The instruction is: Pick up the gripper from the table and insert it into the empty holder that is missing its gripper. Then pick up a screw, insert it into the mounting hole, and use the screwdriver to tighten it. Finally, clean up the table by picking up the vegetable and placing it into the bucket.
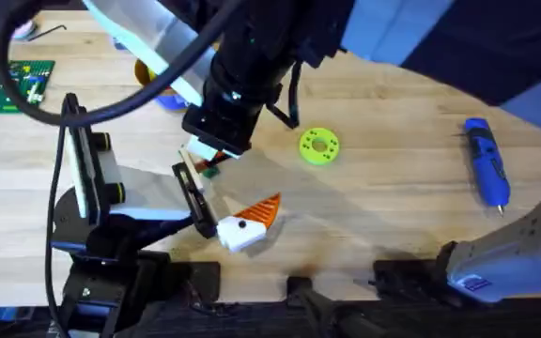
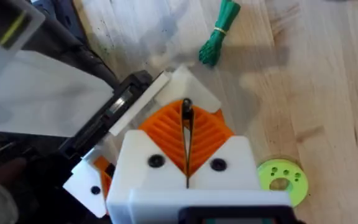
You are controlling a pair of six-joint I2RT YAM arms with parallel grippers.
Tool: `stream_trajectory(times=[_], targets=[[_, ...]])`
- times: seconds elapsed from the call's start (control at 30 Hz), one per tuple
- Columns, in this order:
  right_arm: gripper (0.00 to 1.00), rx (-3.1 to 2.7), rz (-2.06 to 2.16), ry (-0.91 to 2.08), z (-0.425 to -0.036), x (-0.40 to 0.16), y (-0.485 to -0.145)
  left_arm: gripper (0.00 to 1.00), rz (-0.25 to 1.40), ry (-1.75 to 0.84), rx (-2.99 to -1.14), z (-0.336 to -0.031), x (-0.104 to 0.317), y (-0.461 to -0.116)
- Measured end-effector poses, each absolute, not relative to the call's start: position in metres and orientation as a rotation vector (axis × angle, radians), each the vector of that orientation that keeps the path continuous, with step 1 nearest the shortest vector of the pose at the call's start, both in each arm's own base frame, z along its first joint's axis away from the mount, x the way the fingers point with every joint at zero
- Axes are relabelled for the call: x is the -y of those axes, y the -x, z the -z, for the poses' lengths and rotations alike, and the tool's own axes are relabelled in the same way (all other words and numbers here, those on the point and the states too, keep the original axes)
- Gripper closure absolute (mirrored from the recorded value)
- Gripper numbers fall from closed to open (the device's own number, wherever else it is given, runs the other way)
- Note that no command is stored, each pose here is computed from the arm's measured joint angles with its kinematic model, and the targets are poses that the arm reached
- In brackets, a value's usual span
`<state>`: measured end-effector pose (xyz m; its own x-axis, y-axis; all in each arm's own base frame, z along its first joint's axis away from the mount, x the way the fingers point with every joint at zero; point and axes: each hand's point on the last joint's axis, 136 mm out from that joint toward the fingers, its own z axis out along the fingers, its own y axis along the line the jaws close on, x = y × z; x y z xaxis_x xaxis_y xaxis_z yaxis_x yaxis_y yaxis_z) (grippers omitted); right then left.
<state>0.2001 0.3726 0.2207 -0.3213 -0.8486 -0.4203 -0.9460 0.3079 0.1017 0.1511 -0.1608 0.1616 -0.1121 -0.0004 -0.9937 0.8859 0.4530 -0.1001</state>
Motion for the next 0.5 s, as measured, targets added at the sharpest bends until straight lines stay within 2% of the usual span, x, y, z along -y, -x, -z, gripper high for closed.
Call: stream_trajectory(times=[0.5], targets=[[0.995, -2.315, -0.485, 1.633, -0.209, -0.378, -0.202, 0.008, 0.922, -0.811, -1.500, -0.161, 0.161, -0.151]])
